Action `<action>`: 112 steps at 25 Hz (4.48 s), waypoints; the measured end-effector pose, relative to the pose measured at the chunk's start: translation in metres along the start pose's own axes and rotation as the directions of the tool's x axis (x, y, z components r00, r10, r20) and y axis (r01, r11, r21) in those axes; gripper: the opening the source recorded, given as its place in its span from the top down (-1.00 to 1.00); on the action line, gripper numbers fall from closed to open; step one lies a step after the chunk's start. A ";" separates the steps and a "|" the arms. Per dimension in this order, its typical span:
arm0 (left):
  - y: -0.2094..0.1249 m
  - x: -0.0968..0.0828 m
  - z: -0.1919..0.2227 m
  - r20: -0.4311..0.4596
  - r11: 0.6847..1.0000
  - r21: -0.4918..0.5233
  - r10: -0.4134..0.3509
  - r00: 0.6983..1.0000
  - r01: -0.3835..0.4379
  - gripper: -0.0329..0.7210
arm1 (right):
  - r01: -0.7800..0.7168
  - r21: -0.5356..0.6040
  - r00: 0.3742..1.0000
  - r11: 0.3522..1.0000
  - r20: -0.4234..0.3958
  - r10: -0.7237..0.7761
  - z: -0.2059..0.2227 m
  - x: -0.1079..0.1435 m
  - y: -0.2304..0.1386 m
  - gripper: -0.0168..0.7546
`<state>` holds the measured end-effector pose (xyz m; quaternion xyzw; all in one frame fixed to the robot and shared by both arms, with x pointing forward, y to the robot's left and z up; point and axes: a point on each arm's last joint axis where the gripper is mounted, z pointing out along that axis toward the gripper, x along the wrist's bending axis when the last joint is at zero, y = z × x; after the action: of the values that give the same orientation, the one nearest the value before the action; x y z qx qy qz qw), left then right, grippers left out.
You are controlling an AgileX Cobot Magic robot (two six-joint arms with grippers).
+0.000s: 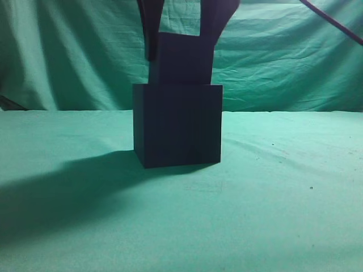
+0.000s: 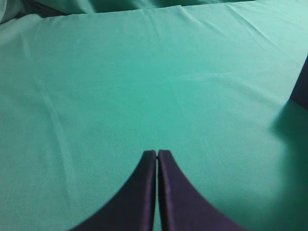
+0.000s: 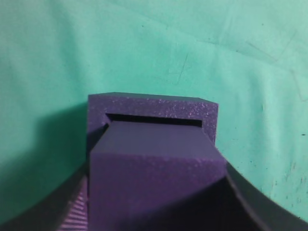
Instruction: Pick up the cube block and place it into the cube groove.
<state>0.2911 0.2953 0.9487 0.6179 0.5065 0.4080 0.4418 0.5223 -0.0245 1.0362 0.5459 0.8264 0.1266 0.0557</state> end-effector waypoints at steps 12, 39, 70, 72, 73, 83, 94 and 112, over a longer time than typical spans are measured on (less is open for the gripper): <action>0.000 0.000 0.000 0.000 1.000 0.000 0.000 1.000 0.000 0.91 | 0.012 0.031 1.000 0.999 0.019 -0.013 0.016 0.001 0.001 -0.18; 0.000 0.000 0.000 0.000 1.000 0.000 0.000 1.000 0.000 0.91 | 0.089 -0.337 0.996 0.937 0.043 -0.079 -0.184 -0.045 -0.054 0.96; 0.000 0.000 0.000 0.000 1.000 0.000 0.000 1.000 0.000 0.91 | 0.245 -0.682 0.935 0.689 -0.023 -0.355 -0.187 -0.116 -0.278 0.96; 0.000 0.000 0.000 0.000 1.000 0.000 0.000 1.000 0.000 0.91 | 0.264 -0.735 0.930 0.624 0.022 -0.368 -0.178 -0.117 -0.279 0.96; 0.000 0.000 0.000 0.000 1.000 0.000 0.000 1.000 0.000 0.91 | 0.254 -0.761 0.937 0.597 0.042 -0.346 -0.171 -0.119 -0.280 0.96; 0.000 0.000 0.000 0.000 1.000 0.000 0.000 1.000 0.000 0.91 | 0.076 -0.906 0.980 0.416 0.145 0.136 -0.084 -0.148 -0.304 0.96; 0.000 0.000 0.000 0.000 1.000 0.000 0.000 1.000 0.000 0.91 | -0.061 -0.860 0.937 0.507 0.126 0.326 -0.009 -0.160 -0.329 0.96; 0.000 0.000 0.000 0.000 1.000 0.000 0.000 1.000 0.000 0.91 | -0.081 -0.843 0.936 0.532 0.119 0.331 -0.006 -0.160 -0.331 0.96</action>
<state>0.2911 0.2953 0.9487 0.6179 0.5065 0.4080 0.4418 0.2909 -0.2947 0.9454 0.5614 0.5829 0.4309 0.3992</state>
